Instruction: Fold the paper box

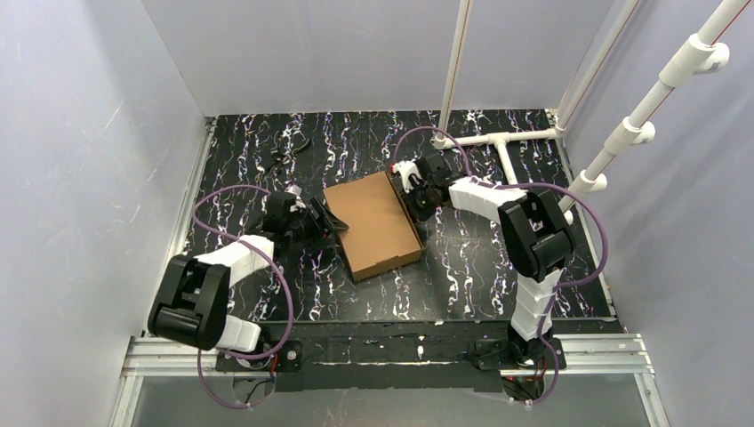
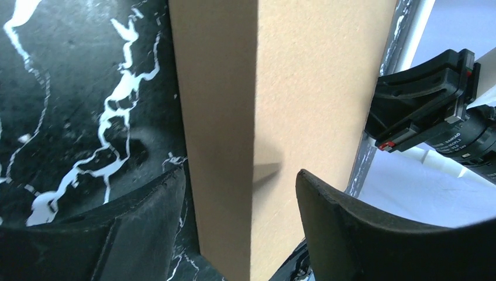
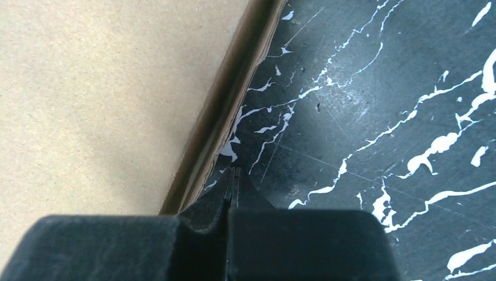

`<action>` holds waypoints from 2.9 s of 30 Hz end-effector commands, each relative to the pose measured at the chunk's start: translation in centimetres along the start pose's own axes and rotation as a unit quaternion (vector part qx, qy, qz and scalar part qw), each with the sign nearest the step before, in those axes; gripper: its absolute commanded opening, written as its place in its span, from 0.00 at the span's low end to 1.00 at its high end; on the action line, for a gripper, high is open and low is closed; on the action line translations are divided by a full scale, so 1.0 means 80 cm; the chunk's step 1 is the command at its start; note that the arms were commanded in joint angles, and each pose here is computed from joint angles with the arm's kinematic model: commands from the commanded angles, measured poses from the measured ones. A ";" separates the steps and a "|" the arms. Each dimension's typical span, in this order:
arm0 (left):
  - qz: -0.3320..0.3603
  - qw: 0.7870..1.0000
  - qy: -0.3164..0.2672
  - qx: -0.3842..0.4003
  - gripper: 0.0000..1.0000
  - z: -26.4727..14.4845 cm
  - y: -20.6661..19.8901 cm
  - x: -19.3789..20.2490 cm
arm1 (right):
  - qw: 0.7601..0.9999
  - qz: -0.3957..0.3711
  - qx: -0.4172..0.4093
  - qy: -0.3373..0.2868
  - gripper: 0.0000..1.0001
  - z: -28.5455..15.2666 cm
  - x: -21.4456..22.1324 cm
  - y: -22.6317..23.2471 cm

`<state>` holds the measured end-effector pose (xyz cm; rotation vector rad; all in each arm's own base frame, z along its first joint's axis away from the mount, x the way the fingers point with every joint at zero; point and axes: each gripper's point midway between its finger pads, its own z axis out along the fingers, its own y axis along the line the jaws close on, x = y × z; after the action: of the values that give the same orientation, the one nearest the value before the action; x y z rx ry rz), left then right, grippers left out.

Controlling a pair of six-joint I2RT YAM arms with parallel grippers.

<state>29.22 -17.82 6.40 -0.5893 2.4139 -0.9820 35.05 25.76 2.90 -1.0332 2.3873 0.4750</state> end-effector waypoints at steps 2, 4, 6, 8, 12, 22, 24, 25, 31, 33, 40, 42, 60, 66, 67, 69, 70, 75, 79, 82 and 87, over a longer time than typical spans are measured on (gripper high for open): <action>0.004 0.999 -0.001 0.054 0.66 0.010 -0.042 -0.017 | 0.997 0.011 -0.055 -0.044 0.01 -0.019 -0.039 0.023; 0.009 0.998 0.006 0.055 0.65 0.017 -0.048 -0.012 | 0.996 0.004 -0.059 -0.060 0.01 -0.033 -0.052 0.027; 0.014 0.998 0.012 0.060 0.65 0.023 -0.058 -0.010 | 0.994 -0.004 -0.065 -0.083 0.01 -0.053 -0.068 0.034; 0.016 0.998 0.014 0.065 0.64 0.025 -0.068 -0.007 | 0.993 -0.008 -0.072 -0.096 0.01 -0.067 -0.078 0.040; 0.029 0.995 0.001 0.097 0.63 0.011 -0.102 -0.011 | 0.993 -0.001 -0.079 -0.092 0.01 -0.071 -0.076 0.045; 0.054 0.985 0.001 0.165 0.61 -0.021 -0.176 -0.005 | 0.990 0.018 -0.114 -0.083 0.01 -0.064 -0.078 0.058; 0.055 0.984 -0.001 0.169 0.61 -0.024 -0.180 -0.004 | 0.989 0.017 -0.116 -0.088 0.01 -0.072 -0.083 0.060; 0.058 0.983 -0.003 0.173 0.61 -0.026 -0.184 -0.005 | 0.989 0.020 -0.120 -0.085 0.01 -0.072 -0.081 0.062; 0.080 0.972 -0.018 0.221 0.61 -0.050 -0.247 -0.015 | 0.980 0.034 -0.184 -0.065 0.01 -0.063 -0.065 0.098; 0.088 0.967 -0.021 0.238 0.61 -0.060 -0.275 -0.019 | 0.979 0.027 -0.193 -0.060 0.01 -0.059 -0.064 0.111; 0.101 0.962 0.034 0.253 0.62 -0.018 -0.330 0.017 | 0.973 0.063 -0.221 -0.020 0.01 -0.019 -0.037 0.128; 0.100 0.964 0.064 0.240 0.62 0.009 -0.322 0.036 | 0.975 0.084 -0.204 -0.035 0.01 -0.023 -0.033 0.115; 0.209 0.969 -0.099 -0.089 0.77 -0.077 -0.044 -0.202 | 0.981 0.114 -0.139 -0.071 0.01 -0.018 -0.044 0.038; 0.216 0.970 -0.071 -0.091 0.65 -0.018 -0.024 -0.235 | 0.981 0.124 -0.132 -0.065 0.01 0.002 -0.047 0.029; 0.217 0.970 -0.062 -0.087 0.65 -0.008 -0.021 -0.235 | 0.982 0.125 -0.128 -0.066 0.01 0.005 -0.048 0.027; 0.214 0.973 -0.046 -0.069 0.64 0.011 -0.017 -0.231 | 0.982 0.126 -0.122 -0.066 0.01 0.010 -0.049 0.024; 0.210 0.976 -0.036 -0.053 0.64 0.020 -0.017 -0.225 | 0.983 0.126 -0.119 -0.067 0.01 0.013 -0.050 0.022; 0.165 0.986 0.020 -0.005 0.61 0.046 -0.008 -0.187 | 0.984 0.125 -0.102 -0.069 0.01 0.032 -0.056 0.021; 0.123 0.992 0.037 -0.008 0.56 0.044 0.007 -0.156 | 0.985 0.125 -0.090 -0.074 0.01 0.039 -0.066 0.021; 0.097 0.994 0.051 0.014 0.56 0.037 0.003 -0.128 | 0.986 0.123 -0.085 -0.079 0.01 0.036 -0.069 0.020; 0.078 0.990 0.092 0.066 0.56 0.031 -0.033 -0.065 | 0.985 0.109 -0.089 -0.097 0.01 0.016 -0.077 0.025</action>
<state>39.21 -13.43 6.09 -0.3108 2.4745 -0.9528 36.55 30.94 3.04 -0.7620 2.4100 0.8540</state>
